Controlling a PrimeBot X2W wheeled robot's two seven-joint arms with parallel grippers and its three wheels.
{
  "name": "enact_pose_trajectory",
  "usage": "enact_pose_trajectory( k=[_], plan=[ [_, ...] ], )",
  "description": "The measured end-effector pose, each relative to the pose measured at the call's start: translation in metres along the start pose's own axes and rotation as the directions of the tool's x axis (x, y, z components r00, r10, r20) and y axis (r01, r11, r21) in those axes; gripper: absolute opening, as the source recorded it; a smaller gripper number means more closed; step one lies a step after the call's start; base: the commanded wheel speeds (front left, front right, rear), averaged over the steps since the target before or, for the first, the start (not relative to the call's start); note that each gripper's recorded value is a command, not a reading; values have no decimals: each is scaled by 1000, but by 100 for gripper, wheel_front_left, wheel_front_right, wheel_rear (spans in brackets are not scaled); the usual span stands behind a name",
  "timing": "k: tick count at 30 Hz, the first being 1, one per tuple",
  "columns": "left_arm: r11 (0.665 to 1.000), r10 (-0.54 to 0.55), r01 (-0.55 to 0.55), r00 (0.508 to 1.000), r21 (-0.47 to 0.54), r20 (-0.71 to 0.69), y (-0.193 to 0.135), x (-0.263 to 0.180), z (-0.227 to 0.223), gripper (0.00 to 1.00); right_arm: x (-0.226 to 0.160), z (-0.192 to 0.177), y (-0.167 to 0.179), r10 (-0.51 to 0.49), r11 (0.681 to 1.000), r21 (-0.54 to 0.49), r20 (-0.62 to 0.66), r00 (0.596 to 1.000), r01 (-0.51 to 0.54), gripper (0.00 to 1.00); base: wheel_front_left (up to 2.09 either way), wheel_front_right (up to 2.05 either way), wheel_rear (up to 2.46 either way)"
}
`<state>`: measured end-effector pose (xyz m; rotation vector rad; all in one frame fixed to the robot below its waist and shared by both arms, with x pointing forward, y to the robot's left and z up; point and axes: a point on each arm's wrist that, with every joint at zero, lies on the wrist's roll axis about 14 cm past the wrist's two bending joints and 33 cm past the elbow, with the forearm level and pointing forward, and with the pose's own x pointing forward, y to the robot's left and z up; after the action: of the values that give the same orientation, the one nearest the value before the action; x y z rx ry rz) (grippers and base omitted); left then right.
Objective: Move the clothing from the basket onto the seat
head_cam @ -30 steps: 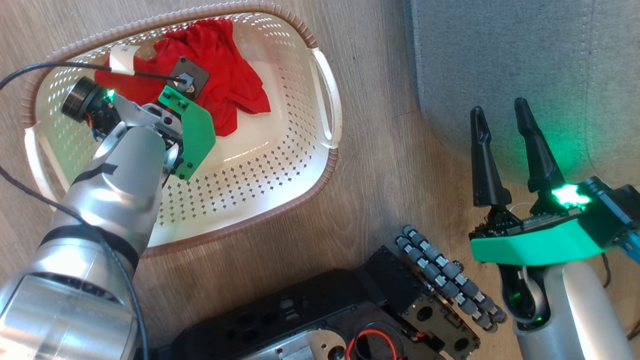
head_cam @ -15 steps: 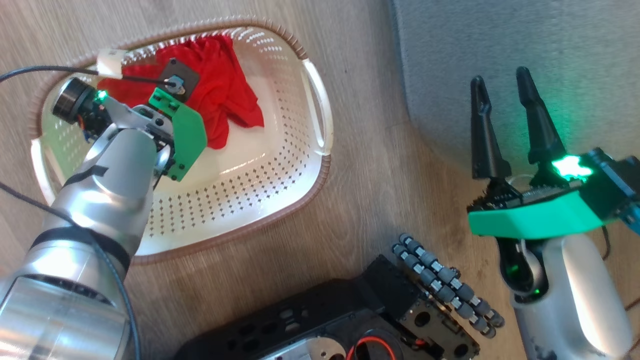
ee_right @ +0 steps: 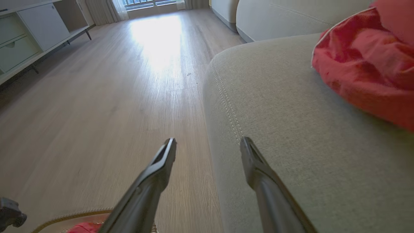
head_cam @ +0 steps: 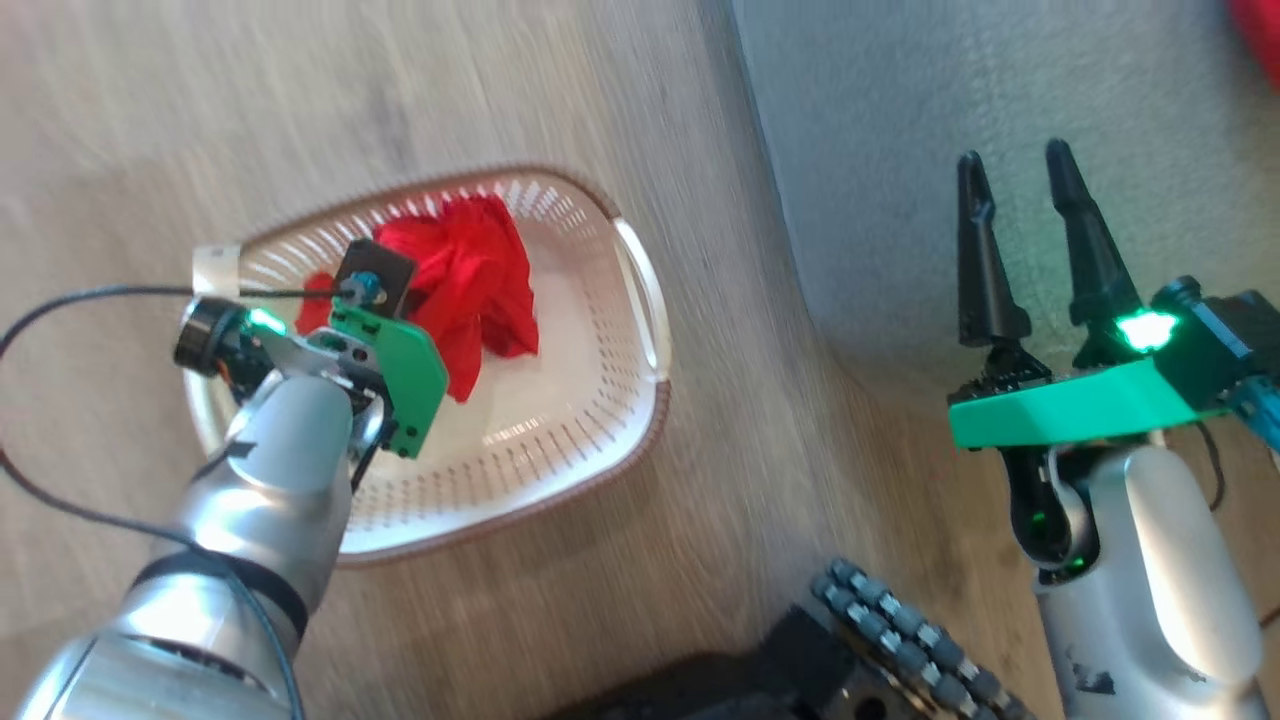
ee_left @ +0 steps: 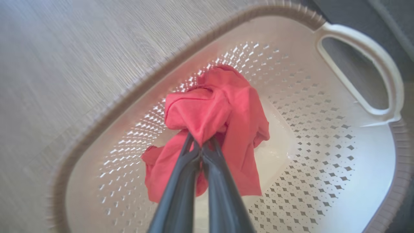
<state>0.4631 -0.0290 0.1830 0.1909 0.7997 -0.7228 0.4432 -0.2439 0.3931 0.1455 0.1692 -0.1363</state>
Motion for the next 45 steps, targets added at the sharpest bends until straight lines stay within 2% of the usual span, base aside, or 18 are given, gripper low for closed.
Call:
enact_pose_trajectory(
  k=[9, 16, 20, 23, 24, 29, 37, 41, 45],
  plan=[
    [991, 115, -100, 974, -87, 197, 14, -65, 63, 0, -22, 35, 10, 22, 1000, 21, 82, 996, -23, 100, 0, 0, 0],
    [976, 200, -150, 903, -156, 380, 20, -122, 110, 0, -32, 64, 31, 78, 996, 32, 159, 984, -84, 100, 0, 0, 0],
    [965, 252, -182, 843, -188, 475, 26, -159, 133, 0, -43, 71, 44, 113, 991, 44, 177, 978, -123, 100, 0, 0, 0],
    [953, 297, -202, 760, -224, 578, 32, -193, 163, 0, -52, 78, 52, 136, 988, 49, 195, 971, -148, 100, 0, 0, 0],
    [953, 297, -202, 760, -224, 578, 32, -193, 163, 0, -52, 78, 52, 136, 988, 49, 195, 971, -148, 100, 0, 0, 0],
    [933, 360, -237, 588, -271, 725, 41, -260, 204, 0, -66, 91, 63, 171, 981, 49, 232, 958, -187, 100, 0, 0, 0],
    [892, 427, -305, 321, -335, 845, 47, -358, 235, 0, -87, 106, 69, 206, 975, 28, 275, 939, -222, 100, 0, 0, 0],
    [887, 410, -306, 181, -345, 894, 37, -405, 251, 0, -95, 107, 68, 206, 974, 30, 281, 937, -223, 100, 0, 0, 0],
    [901, 376, -284, 129, -329, 918, 22, -425, 255, 0, -99, 105, 72, 217, 972, 31, 277, 936, -235, 100, 0, 0, 0]
  ],
)
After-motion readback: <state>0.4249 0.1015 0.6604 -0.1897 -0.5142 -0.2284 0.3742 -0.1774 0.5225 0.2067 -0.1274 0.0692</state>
